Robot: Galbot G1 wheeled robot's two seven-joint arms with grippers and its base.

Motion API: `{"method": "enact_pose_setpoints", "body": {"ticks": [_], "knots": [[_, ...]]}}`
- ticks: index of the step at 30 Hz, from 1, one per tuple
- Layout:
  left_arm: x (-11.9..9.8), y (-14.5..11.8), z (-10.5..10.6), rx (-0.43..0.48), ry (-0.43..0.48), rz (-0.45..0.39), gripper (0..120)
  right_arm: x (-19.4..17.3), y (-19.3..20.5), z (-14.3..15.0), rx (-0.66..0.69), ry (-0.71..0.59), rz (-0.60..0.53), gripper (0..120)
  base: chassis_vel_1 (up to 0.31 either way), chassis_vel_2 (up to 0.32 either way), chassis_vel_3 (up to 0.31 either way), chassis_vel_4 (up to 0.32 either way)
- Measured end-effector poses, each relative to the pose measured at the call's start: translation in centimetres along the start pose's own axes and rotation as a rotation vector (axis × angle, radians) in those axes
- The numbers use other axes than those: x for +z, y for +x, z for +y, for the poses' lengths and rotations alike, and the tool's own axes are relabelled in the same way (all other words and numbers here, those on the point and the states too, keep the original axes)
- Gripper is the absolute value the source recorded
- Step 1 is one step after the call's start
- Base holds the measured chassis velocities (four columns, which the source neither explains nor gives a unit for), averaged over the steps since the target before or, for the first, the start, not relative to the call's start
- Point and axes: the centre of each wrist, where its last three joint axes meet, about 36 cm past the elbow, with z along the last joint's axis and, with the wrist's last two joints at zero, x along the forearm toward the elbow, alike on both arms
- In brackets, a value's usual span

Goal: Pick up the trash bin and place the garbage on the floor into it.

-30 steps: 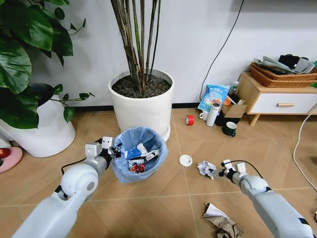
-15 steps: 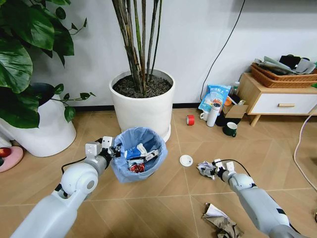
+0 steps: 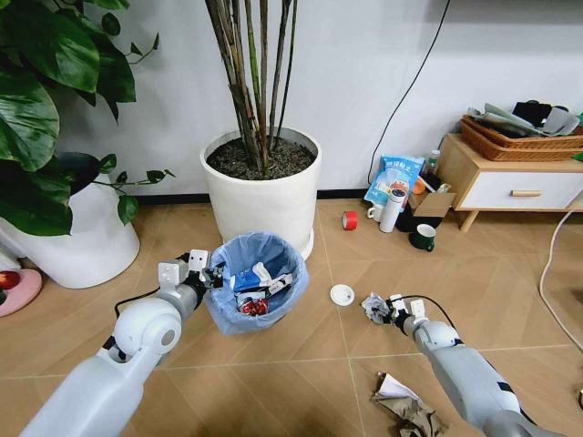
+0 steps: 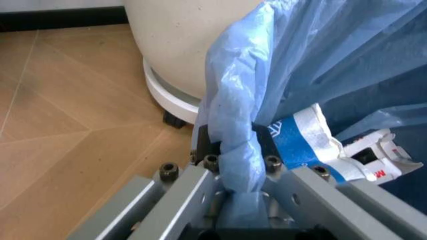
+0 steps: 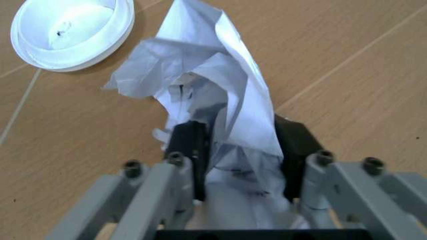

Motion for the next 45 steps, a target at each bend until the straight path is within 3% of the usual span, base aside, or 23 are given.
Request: {"method": "enact_pose_setpoints", "body": {"ticks": [6, 16, 20, 21, 26, 30, 34, 38, 45], "knots": [[0.2, 0.1, -0.2, -0.001, 0.004, 0.004, 0, -0.3, 1.3, -0.1, 0.041, -0.058, -0.034, 3, 0.000, 0.000, 0.000, 0.000], [0.3, 0.0, -0.4, 0.004, 0.001, 0.014, 0, -5.4, 6.7, -3.3, 0.078, -0.102, -0.182, 0, 0.000, 0.000, 0.000, 0.000], [0.4, -0.3, -0.4, 0.004, 0.002, 0.023, 0, -10.1, 10.0, -3.1, 0.041, -0.076, -0.304, 0, 0.000, 0.000, 0.000, 0.000], [0.4, -0.5, -0.4, 0.006, 0.005, 0.029, 0, -12.8, 12.3, -2.2, 0.004, -0.037, -0.377, 0, 0.000, 0.000, 0.000, 0.000], [0.5, -0.8, -0.5, 0.012, 0.014, 0.046, 0, -17.7, 16.9, 1.6, -0.121, 0.043, -0.501, 0, 0.000, 0.000, 0.000, 0.000], [0.3, -1.4, -0.7, 0.031, 0.024, 0.065, 0, -21.9, 21.7, 7.7, -0.308, 0.067, -0.592, 0, 0.000, 0.000, 0.000, 0.000], [0.2, -1.8, -0.8, 0.040, 0.024, 0.072, 0, -22.8, 22.9, 10.1, -0.379, 0.066, -0.602, 0, 0.000, 0.000, 0.000, 0.000], [0.1, -2.7, -1.3, 0.058, 0.023, 0.082, 0, -22.9, 24.6, 15.4, -0.529, 0.107, -0.592, 0, 0.000, 0.000, 0.000, 0.000], [-0.1, -3.2, -1.9, 0.074, 0.017, 0.085, 0, -22.3, 25.4, 19.6, -0.643, 0.117, -0.553, 0, 0.000, 0.000, 0.000, 0.000]]}}
